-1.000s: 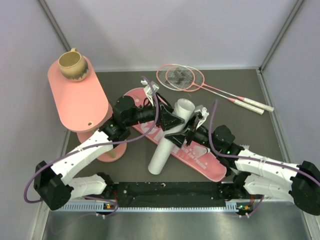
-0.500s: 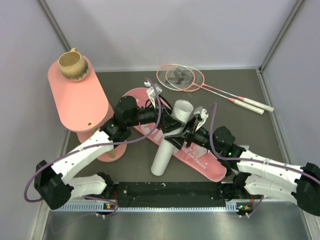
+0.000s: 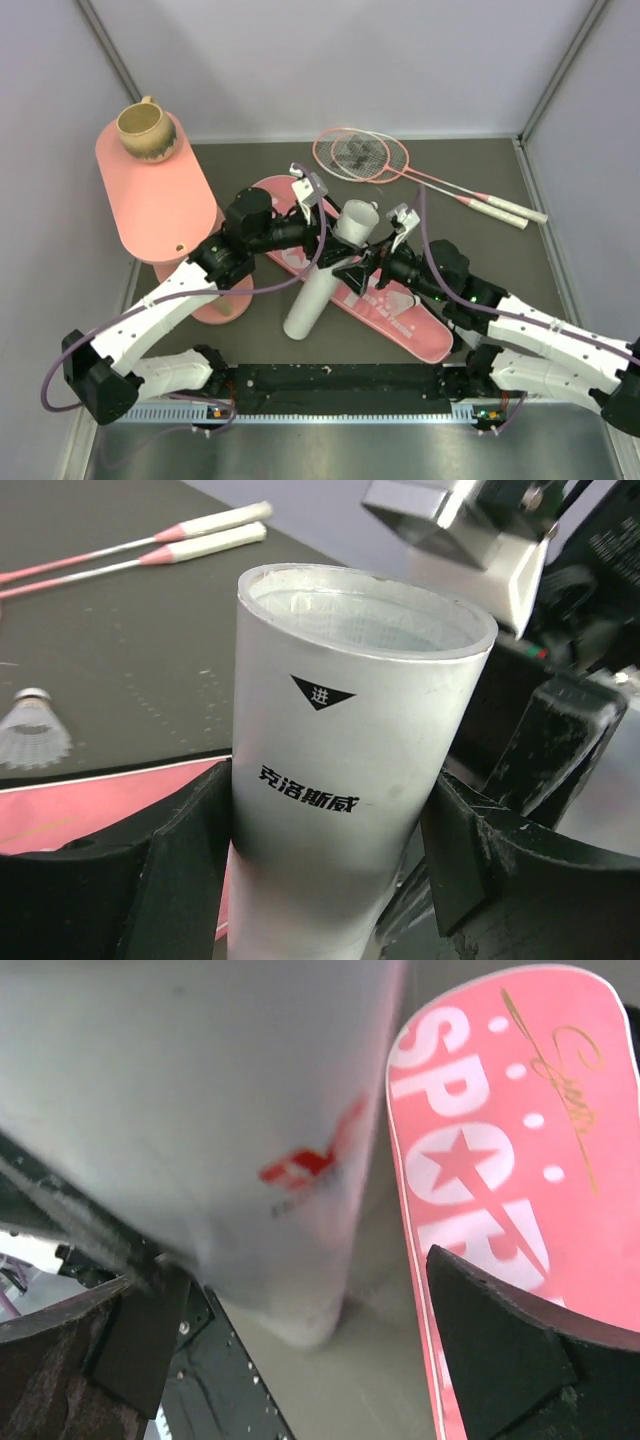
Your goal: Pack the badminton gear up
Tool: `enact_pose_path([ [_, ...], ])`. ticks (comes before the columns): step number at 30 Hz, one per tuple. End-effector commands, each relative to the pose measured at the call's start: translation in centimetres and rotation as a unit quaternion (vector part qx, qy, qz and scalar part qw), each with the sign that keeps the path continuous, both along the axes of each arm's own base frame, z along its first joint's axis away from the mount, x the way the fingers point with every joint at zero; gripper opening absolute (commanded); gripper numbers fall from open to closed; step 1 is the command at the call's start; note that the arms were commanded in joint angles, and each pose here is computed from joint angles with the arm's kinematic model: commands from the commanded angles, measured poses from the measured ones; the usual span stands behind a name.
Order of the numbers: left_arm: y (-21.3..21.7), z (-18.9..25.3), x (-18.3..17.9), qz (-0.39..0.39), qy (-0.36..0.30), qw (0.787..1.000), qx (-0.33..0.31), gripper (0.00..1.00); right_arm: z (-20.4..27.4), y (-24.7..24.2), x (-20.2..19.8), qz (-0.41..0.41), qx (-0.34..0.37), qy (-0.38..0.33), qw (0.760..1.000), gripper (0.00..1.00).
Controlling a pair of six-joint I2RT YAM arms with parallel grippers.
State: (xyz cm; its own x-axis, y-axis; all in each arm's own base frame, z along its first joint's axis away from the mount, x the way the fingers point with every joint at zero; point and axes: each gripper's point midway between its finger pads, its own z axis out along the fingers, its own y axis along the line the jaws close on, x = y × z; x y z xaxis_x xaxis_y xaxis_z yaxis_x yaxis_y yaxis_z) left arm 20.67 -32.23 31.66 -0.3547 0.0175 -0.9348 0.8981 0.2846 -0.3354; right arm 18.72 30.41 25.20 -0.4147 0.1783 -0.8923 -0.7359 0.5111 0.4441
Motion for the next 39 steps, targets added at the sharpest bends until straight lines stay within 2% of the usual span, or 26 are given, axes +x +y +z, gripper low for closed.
enact_pose_path([
  [1, 2.3, 1.8, -0.2, 0.01, -0.118, 0.992, 0.042, 0.38, -1.6, -3.7, -0.5, -0.046, -0.096, 0.04, 0.994, 0.99],
  [6, 3.1, 1.5, -1.3, -0.015, -0.172, 0.983, 0.06, 0.36, 1.4, -7.9, -1.8, -0.066, -0.12, 0.006, 0.991, 0.99],
  [8, 3.4, 1.6, -1.8, -0.026, -0.194, 0.979, 0.06, 0.35, 2.4, -9.7, -2.2, -0.074, -0.143, -0.008, 0.987, 0.96],
  [10, 3.6, 1.4, -2.5, -0.041, -0.206, 0.976, 0.057, 0.34, 6.2, -10.6, -2.2, -0.081, -0.127, -0.035, 0.988, 0.9],
  [15, 3.6, 1.6, -3.7, -0.061, -0.227, 0.972, 0.031, 0.31, 13.0, -8.4, -3.3, -0.023, -0.088, -0.042, 0.995, 0.74],
  [18, 3.7, 1.0, -3.4, -0.053, -0.222, 0.973, 0.035, 0.29, 15.3, -6.1, -4.0, 0.028, -0.069, -0.032, 0.997, 0.68],
  [21, 3.7, 0.3, -2.8, -0.038, -0.21, 0.976, 0.04, 0.27, 16.3, -3.8, -5.2, 0.096, -0.061, -0.023, 0.993, 0.54],
  [23, 3.5, 0.2, -2.5, -0.031, -0.204, 0.978, 0.035, 0.27, 15.3, -2.1, -5.2, 0.123, -0.075, -0.005, 0.99, 0.49],
  [29, 3.0, -0.9, -1.6, -0.018, -0.17, 0.984, 0.046, 0.26, 14.2, -0.6, -4.7, 0.123, -0.098, -0.007, 0.988, 0.42],
  [34, 2.8, -1.4, -1.2, -0.015, -0.153, 0.987, 0.048, 0.25, 12.6, -0.2, -4.7, 0.125, -0.111, 0.0, 0.986, 0.34],
  [36, 2.7, -1.4, -1.2, -0.015, -0.149, 0.988, 0.048, 0.24, 12.0, -0.2, -4.6, 0.123, -0.115, 0.005, 0.986, 0.27],
  [39, 2.6, -1.3, -1.1, -0.015, -0.145, 0.988, 0.045, 0.23, 11.1, -0.1, -4.5, 0.121, -0.118, 0.013, 0.986, 0.24],
])
